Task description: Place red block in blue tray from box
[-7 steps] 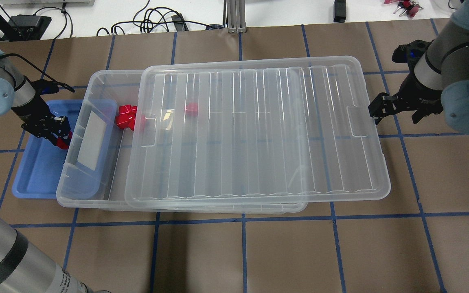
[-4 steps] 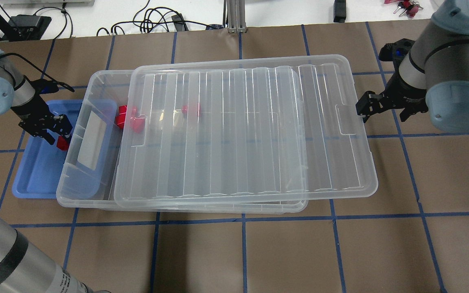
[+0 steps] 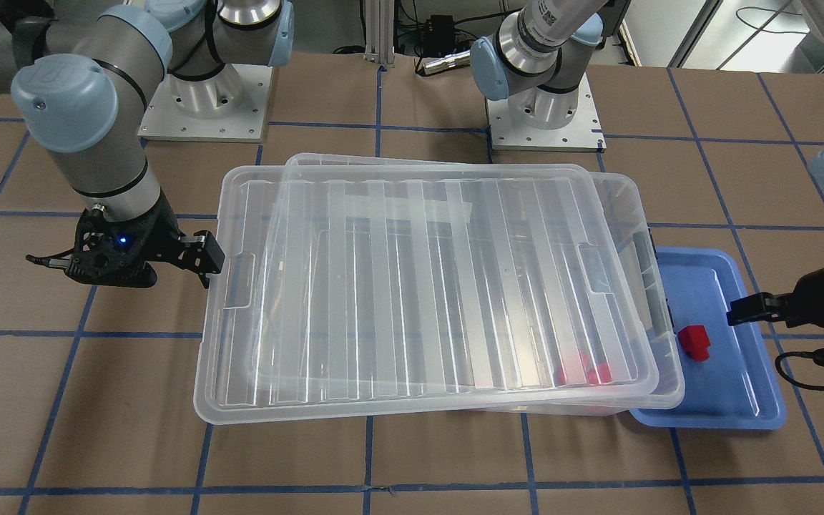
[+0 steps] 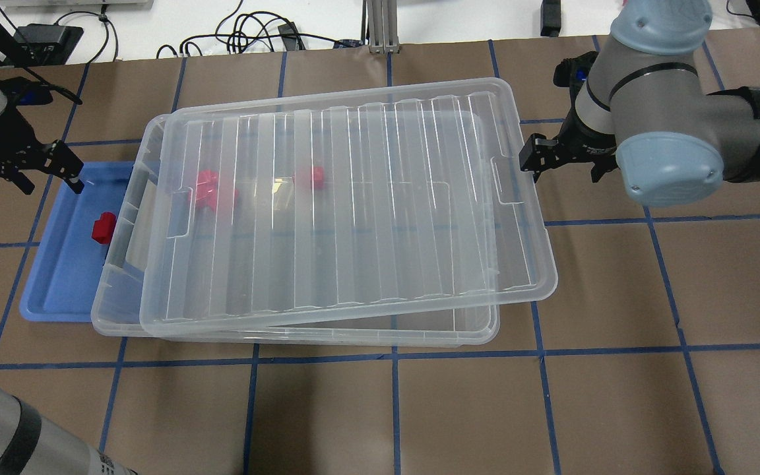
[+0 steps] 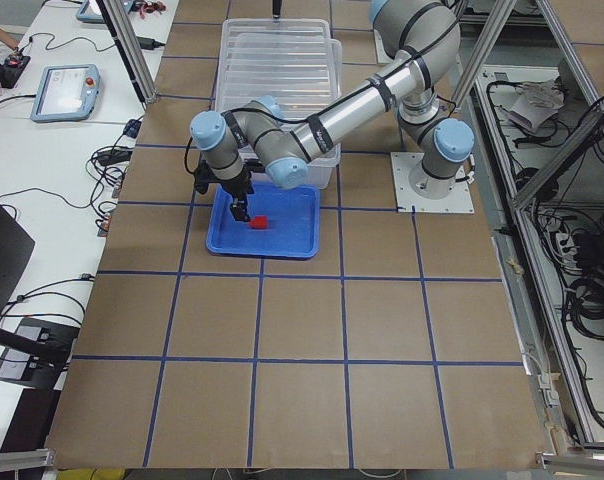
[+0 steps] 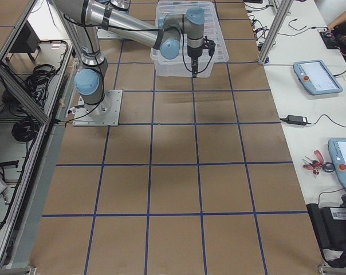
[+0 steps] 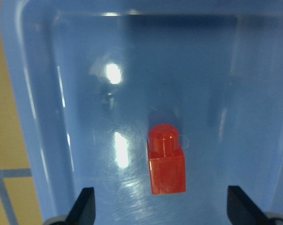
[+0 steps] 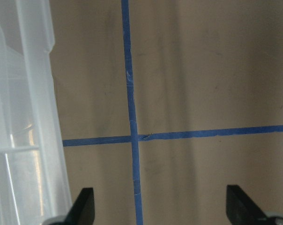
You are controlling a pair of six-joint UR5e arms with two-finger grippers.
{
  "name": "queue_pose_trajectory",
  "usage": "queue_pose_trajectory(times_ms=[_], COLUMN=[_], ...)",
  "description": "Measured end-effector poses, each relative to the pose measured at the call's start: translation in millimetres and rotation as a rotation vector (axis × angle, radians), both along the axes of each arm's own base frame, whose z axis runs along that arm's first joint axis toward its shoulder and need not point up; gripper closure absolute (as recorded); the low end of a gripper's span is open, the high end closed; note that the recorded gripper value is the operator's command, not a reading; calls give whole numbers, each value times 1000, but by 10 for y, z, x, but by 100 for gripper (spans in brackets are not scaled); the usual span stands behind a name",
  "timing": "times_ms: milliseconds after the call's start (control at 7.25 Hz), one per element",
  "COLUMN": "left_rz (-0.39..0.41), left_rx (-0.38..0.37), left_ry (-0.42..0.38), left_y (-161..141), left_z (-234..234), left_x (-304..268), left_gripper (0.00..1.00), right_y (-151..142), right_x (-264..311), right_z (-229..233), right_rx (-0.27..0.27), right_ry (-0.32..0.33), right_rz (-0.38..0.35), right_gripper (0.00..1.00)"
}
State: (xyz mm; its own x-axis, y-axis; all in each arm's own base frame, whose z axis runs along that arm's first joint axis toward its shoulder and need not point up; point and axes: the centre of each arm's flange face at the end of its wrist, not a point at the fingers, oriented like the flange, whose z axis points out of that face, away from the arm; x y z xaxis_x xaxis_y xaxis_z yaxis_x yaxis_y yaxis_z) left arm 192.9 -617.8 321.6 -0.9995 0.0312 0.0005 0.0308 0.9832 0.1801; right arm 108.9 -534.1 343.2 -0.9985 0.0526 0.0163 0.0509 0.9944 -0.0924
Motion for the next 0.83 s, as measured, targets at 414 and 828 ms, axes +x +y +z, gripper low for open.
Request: queue_pose_trajectory(times_ms=[414, 828], left_rz=[33, 34], left_rx=[-13, -74], left_ry=[-12, -48], left_y=[112, 287], left_z=[1180, 1848], left_x=[-495, -1374], left_gripper=[0, 0], right_y=[-64, -149], right_x=[113, 110], right_z=[48, 298], right_rx=[-14, -45], right_ry=[-13, -3], right_rz=[-3, 2], right_gripper=[0, 0])
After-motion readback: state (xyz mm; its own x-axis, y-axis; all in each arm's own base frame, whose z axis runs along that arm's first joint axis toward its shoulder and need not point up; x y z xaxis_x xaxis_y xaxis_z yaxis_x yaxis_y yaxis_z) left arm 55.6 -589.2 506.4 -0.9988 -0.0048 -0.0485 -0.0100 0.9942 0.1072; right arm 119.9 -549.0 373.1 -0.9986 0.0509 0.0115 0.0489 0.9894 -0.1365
